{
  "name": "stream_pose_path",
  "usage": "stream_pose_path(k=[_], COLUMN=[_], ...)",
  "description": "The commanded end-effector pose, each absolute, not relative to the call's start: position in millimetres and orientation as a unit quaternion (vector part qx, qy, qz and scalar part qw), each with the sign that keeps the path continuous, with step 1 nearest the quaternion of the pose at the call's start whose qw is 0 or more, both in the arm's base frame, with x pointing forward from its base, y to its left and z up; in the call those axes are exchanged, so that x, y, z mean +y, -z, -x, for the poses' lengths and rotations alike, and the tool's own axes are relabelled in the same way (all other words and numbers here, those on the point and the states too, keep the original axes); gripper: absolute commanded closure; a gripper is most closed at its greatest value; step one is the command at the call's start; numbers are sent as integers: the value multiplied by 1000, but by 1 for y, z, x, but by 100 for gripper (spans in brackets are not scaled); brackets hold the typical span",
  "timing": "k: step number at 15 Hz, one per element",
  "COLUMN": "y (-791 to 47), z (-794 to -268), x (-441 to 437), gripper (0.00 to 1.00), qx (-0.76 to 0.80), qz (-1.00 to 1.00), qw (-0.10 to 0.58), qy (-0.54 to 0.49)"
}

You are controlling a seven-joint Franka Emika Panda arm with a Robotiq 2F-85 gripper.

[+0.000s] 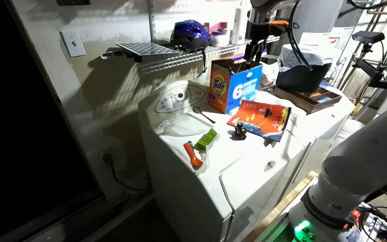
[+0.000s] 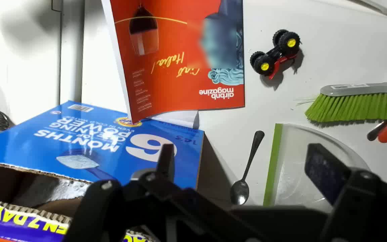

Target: Place the car upright.

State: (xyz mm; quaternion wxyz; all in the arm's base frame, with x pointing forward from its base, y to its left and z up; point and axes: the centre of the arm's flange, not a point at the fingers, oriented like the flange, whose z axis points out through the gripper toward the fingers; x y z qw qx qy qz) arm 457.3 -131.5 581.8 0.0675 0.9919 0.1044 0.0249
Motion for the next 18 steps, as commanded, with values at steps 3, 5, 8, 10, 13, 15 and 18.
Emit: stream_pose_path(k=[3,5,8,10,13,15,18], y=[-582,-582,-582,-582,-582,-577,-557], z=[-457,-457,-457,-457,-457,-459,-463], x=[-132,-132,-132,-132,-132,-123,-90], gripper=[0,0,0,0,0,0,0], qx=[104,104,104,104,104,115,146], qz=[-992,-992,-992,-992,-992,-990,-985], qw=[68,68,68,68,68,75,89], qy=[-25,-25,-25,-25,-25,-17,21])
